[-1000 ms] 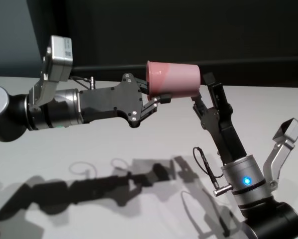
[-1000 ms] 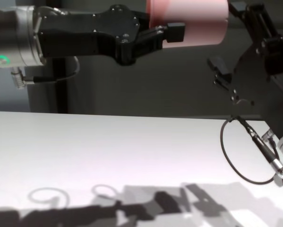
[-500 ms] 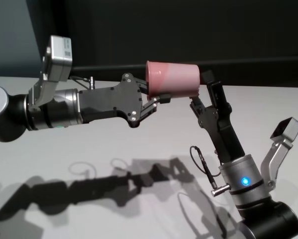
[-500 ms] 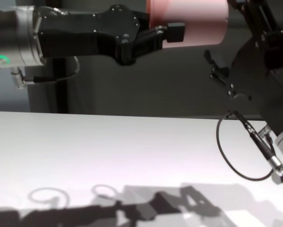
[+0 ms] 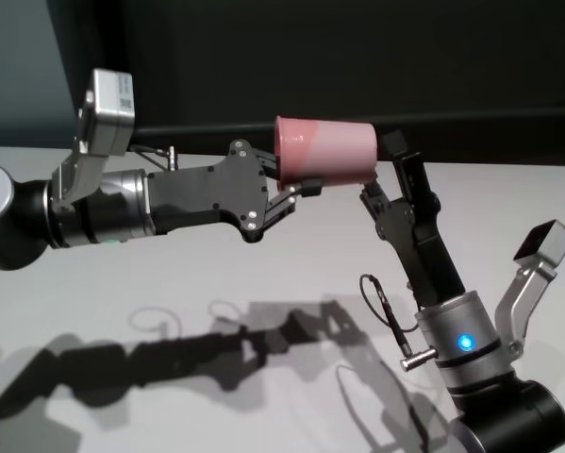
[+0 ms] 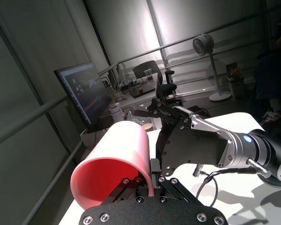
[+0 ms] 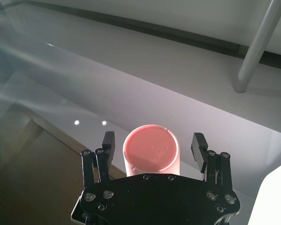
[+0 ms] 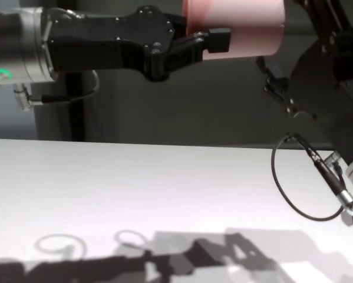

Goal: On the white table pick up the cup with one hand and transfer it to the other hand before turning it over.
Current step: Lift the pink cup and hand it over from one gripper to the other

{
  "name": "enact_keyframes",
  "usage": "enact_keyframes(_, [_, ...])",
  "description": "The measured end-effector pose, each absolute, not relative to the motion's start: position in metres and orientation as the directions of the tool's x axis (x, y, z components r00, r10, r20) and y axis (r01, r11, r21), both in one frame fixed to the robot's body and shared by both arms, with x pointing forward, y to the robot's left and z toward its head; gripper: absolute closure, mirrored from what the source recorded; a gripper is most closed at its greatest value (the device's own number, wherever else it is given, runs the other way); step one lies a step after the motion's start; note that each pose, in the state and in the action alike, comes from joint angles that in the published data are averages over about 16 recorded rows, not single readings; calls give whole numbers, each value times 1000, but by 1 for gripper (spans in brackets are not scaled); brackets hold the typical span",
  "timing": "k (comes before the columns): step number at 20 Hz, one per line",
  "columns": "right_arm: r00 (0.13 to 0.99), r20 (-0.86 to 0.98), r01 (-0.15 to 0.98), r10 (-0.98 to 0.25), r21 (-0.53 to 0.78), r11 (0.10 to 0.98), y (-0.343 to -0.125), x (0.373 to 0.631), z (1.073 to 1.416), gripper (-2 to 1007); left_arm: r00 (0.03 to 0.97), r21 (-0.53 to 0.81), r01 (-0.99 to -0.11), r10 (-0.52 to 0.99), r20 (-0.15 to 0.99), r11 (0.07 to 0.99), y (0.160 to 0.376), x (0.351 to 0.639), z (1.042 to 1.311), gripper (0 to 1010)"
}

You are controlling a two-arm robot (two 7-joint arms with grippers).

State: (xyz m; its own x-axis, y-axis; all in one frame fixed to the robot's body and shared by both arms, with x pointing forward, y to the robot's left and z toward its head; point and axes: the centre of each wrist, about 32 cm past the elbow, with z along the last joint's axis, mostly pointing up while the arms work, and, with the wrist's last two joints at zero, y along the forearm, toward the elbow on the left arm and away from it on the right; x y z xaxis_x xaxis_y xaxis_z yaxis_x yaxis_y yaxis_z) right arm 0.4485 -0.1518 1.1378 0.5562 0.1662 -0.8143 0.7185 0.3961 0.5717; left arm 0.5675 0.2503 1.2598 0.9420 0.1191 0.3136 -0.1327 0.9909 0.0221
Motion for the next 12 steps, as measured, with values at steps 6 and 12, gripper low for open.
enact_keyframes(6, [565,-808,710,168,580,400,-149,449,1141,4,942,22,-133,119,314,991,250,568,1260,973])
enact_keyframes(12, [572,-803,702,170,586,405,-145,450,1143,4,942,22,-133,119,314,991,250,568,1260,973])
